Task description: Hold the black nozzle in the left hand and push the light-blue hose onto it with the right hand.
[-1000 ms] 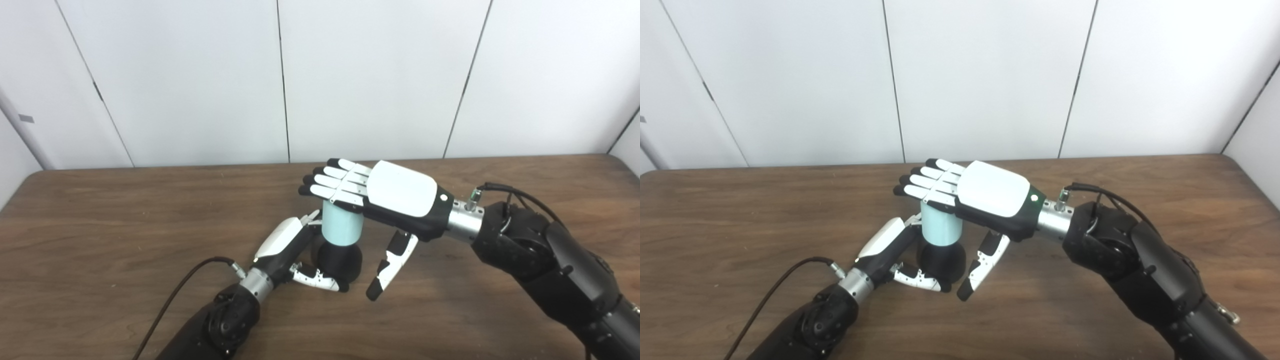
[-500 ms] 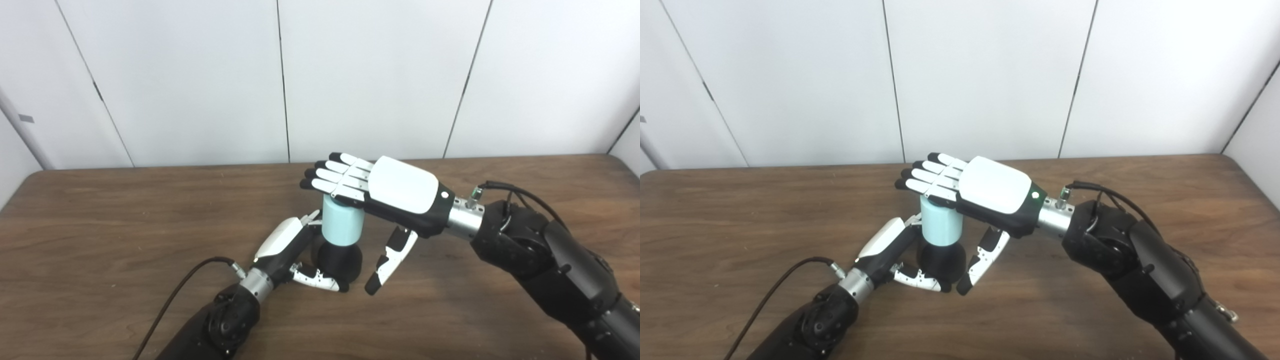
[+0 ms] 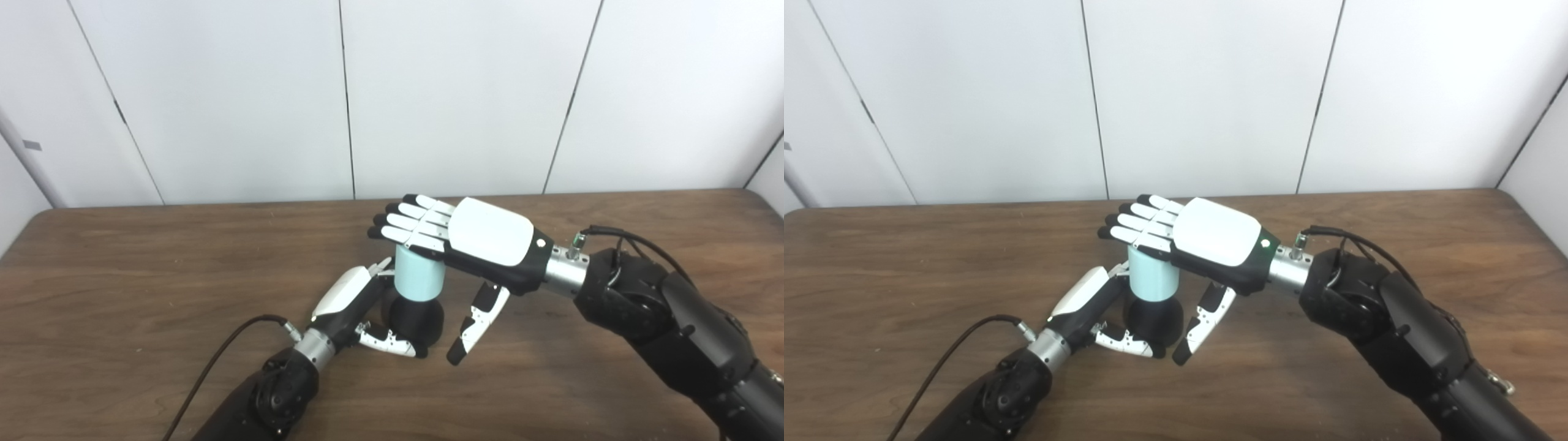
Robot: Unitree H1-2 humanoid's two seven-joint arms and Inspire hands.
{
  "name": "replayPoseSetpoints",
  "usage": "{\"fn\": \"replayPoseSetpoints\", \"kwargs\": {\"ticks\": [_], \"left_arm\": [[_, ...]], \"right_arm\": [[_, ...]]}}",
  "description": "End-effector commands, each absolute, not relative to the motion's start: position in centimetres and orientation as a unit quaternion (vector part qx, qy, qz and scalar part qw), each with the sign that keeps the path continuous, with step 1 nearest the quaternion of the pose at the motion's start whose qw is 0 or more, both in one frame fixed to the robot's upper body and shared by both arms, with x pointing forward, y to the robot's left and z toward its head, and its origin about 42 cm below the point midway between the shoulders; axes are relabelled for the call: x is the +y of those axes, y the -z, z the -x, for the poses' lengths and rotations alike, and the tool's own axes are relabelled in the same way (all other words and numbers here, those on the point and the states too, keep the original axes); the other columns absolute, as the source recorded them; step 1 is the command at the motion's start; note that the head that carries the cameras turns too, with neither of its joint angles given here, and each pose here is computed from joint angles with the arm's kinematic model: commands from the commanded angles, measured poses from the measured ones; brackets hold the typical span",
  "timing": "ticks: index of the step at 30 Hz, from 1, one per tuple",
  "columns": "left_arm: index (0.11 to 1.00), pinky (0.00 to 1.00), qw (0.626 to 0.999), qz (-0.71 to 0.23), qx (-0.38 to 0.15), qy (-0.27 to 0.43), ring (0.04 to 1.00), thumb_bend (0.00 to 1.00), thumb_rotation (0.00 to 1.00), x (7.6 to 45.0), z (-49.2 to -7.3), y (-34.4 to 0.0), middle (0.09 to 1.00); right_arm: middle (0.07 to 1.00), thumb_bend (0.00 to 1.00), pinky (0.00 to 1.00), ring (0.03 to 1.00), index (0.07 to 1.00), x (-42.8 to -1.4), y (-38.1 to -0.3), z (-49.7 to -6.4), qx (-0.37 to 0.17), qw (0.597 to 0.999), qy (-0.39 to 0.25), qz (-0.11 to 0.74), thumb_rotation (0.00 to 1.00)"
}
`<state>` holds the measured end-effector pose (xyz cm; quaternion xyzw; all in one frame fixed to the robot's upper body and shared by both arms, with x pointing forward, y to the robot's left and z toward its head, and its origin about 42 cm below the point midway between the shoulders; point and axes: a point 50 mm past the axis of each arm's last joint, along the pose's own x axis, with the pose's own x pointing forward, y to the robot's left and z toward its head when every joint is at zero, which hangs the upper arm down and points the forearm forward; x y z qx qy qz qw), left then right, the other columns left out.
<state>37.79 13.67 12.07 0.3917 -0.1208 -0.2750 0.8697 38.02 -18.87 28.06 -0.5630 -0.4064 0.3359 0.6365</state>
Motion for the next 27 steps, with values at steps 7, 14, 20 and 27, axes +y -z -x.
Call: {"fn": "replayPoseSetpoints", "kwargs": {"ticks": [7, 14, 20, 27], "left_arm": [[0.483, 1.0, 0.82, -0.457, 0.009, 0.345, 1.0, 0.52, 0.08, 15.3, -34.2, -5.7, 0.787], [0.482, 1.0, 0.819, -0.458, 0.01, 0.346, 1.0, 0.52, 0.08, 15.3, -34.1, -5.8, 0.786], [0.482, 1.0, 0.818, -0.46, 0.012, 0.347, 1.0, 0.52, 0.08, 15.3, -34.1, -5.8, 0.786], [0.482, 1.0, 0.818, -0.458, 0.013, 0.348, 1.0, 0.52, 0.08, 15.4, -34.1, -5.7, 0.786]], "right_arm": [[1.0, 0.86, 1.0, 1.0, 1.0, -18.7, -28.6, -37.9, -0.421, 0.617, -0.352, 0.564, 0.72], [1.0, 0.86, 1.0, 1.0, 1.0, -18.8, -28.1, -38.1, -0.41, 0.613, -0.367, 0.567, 0.75], [1.0, 0.86, 1.0, 1.0, 1.0, -19.0, -27.0, -37.9, -0.399, 0.61, -0.381, 0.568, 0.78], [1.0, 0.85, 1.0, 1.0, 1.0, -19.1, -26.8, -38.0, -0.396, 0.607, -0.386, 0.57, 0.79]]}}
